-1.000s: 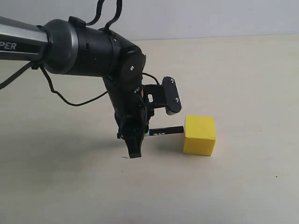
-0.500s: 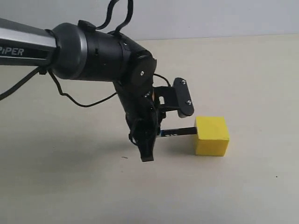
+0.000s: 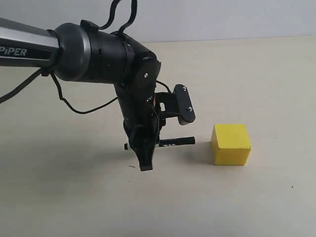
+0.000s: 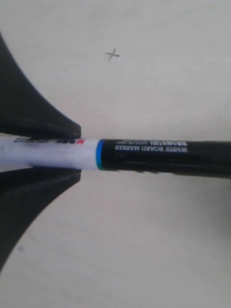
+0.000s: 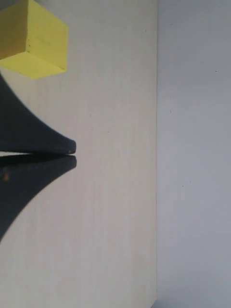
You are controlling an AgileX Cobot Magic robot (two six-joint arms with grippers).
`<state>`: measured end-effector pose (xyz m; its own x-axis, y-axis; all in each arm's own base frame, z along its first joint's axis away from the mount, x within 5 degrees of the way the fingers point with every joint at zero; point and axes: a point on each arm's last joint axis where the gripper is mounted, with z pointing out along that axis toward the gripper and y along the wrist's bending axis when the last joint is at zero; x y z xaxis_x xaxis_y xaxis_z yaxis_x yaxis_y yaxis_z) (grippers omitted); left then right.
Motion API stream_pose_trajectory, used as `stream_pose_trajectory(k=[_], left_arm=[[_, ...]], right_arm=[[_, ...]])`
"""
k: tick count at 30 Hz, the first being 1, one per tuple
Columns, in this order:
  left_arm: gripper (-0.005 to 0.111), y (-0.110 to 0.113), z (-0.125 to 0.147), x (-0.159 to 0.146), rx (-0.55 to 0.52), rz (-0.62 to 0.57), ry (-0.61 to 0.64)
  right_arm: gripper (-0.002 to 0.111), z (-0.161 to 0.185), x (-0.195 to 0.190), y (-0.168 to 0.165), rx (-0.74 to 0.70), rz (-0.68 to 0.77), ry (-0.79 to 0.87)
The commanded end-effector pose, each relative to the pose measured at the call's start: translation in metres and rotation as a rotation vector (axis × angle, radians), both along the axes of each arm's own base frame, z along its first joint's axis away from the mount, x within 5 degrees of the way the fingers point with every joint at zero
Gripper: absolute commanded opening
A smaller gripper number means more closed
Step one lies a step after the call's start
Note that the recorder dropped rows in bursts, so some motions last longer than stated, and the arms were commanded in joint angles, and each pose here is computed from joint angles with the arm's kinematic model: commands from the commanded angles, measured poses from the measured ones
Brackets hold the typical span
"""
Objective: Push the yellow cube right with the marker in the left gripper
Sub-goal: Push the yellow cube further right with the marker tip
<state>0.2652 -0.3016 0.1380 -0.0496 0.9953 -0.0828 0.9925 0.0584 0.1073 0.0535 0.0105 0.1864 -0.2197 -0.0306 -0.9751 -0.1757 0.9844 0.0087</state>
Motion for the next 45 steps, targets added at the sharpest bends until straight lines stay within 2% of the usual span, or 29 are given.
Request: stream_pose_trajectory(k=[1,4,7,17,23,28,32,40,45], left_arm=[[0.000,-0.020,-0.011,-0.008,-0.044,-0.038,-0.026],[0.000,-0.038,-0.014,-0.008,-0.057,-0.067,-0.039],[0.000,-0.044,-0.013,-0.003,-0.069,-0.064,-0.047],[0.000,-0.022,-0.016,0.004,0.046,-0.022,0.017],[0.000,-0.029,-0.016,0.004,-0.003,-0.026,-0.019],[0.000,-0.052,-0.012,-0.008,-0.091,-0.101,-0.086],[0.000,-0.065,-0.001,-0.008,-0.143,-0.111,-0.122],[0.000,-0.054,-0.001,-0.005,-0.071,-0.057,-0.065],[0.000,-0.057,-0.001,-0.009,-0.078,-0.047,-0.051]], right_arm=[[0.000,0.000,0.000,0.000,-0.004,0.000,-0.013],[0.000,0.000,0.000,0.000,-0.004,0.000,-0.013],[0.000,0.000,0.000,0.000,-0.004,0.000,-0.013],[0.000,0.000,0.000,0.000,-0.004,0.000,-0.013],[0.000,-0.001,0.000,0.000,-0.005,0.001,-0.005],[0.000,-0.001,0.000,0.000,-0.005,0.001,-0.007],[0.000,-0.001,0.000,0.000,-0.005,0.001,-0.007],[0.000,-0.001,0.000,0.000,-0.005,0.001,-0.007],[0.000,-0.001,0.000,0.000,-0.005,0.001,-0.007]])
